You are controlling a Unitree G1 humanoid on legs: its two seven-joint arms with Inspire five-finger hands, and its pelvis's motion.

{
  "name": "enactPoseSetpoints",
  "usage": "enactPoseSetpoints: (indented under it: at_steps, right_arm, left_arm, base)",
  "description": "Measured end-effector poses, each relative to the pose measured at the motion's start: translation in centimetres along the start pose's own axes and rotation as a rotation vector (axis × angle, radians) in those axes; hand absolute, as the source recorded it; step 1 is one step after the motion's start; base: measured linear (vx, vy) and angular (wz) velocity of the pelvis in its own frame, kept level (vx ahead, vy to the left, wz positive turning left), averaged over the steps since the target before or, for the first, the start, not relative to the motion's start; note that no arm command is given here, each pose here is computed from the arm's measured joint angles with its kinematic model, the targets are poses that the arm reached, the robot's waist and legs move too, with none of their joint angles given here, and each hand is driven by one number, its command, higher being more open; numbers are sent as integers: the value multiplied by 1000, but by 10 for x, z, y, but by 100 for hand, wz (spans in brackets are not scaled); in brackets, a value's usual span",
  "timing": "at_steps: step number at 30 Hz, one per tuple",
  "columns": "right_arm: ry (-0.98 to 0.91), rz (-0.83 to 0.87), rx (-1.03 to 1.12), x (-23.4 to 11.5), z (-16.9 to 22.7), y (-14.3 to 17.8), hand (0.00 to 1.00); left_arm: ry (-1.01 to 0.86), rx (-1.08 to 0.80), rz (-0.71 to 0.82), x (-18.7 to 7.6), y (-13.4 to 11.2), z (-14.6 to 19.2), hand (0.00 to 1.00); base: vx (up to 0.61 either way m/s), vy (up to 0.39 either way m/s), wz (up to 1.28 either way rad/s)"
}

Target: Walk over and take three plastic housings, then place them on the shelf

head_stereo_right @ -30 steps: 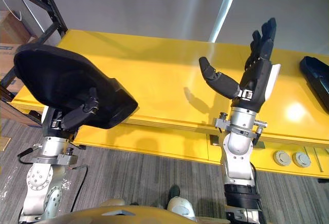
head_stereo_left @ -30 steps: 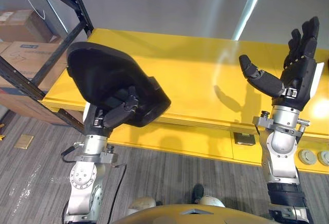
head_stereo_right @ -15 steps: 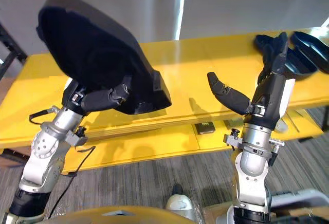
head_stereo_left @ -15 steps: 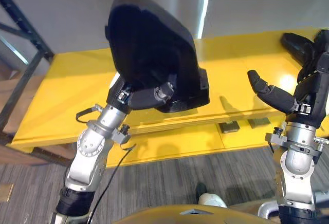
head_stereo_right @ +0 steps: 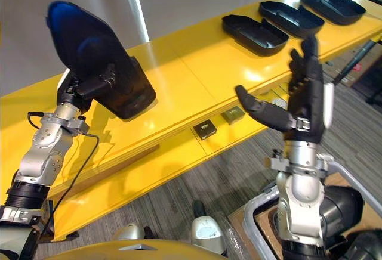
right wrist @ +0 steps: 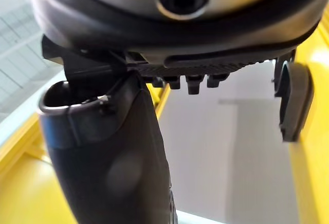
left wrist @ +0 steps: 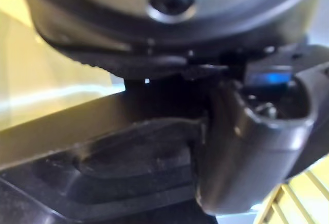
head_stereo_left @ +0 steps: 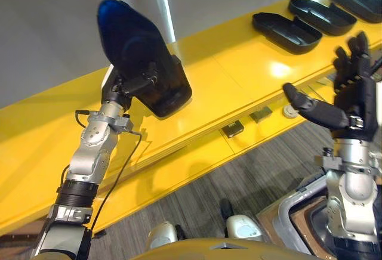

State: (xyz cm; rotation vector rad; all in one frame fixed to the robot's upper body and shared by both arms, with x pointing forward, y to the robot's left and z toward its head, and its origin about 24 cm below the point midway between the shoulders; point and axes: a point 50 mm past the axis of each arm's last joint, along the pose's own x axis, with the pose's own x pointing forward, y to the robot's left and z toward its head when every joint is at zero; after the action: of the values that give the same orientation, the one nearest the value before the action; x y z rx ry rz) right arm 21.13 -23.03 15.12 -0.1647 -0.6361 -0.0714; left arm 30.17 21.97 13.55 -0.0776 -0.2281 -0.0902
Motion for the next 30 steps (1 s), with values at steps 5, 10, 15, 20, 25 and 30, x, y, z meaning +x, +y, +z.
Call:
enactPoseSetpoints:
  at_steps: [5, 10, 15, 20, 25, 30]
  right_arm:
    - [-132, 115, 54, 5, 30, 20, 100]
    - [-55, 177, 159, -12, 19, 38, 100]
    - [23, 217, 193, -19, 4, 49, 100]
    - [44, 262, 145, -16, 2, 52, 100]
    - [84, 311, 134, -15, -1, 55, 100]
    - [85, 323, 148, -16, -2, 58, 100]
  left_arm:
    - [-19, -44, -47, 3, -5, 5, 0]
    - [67, -133, -49, 7, -6, -2, 0]
    - [235, -318, -93, 12, -28, -32, 0]
    - [297, -424, -169, 10, -52, -45, 0]
    - [313, -434, -186, 14, -61, -48, 0]
    - [331, -422, -134, 18, -58, -51, 0]
  base:
    - [15, 178, -31]
    - [80, 158, 2]
    - [32, 13, 8]
    - [36, -27, -3]
    - [-13, -4, -2]
    - [-46, -16, -10]
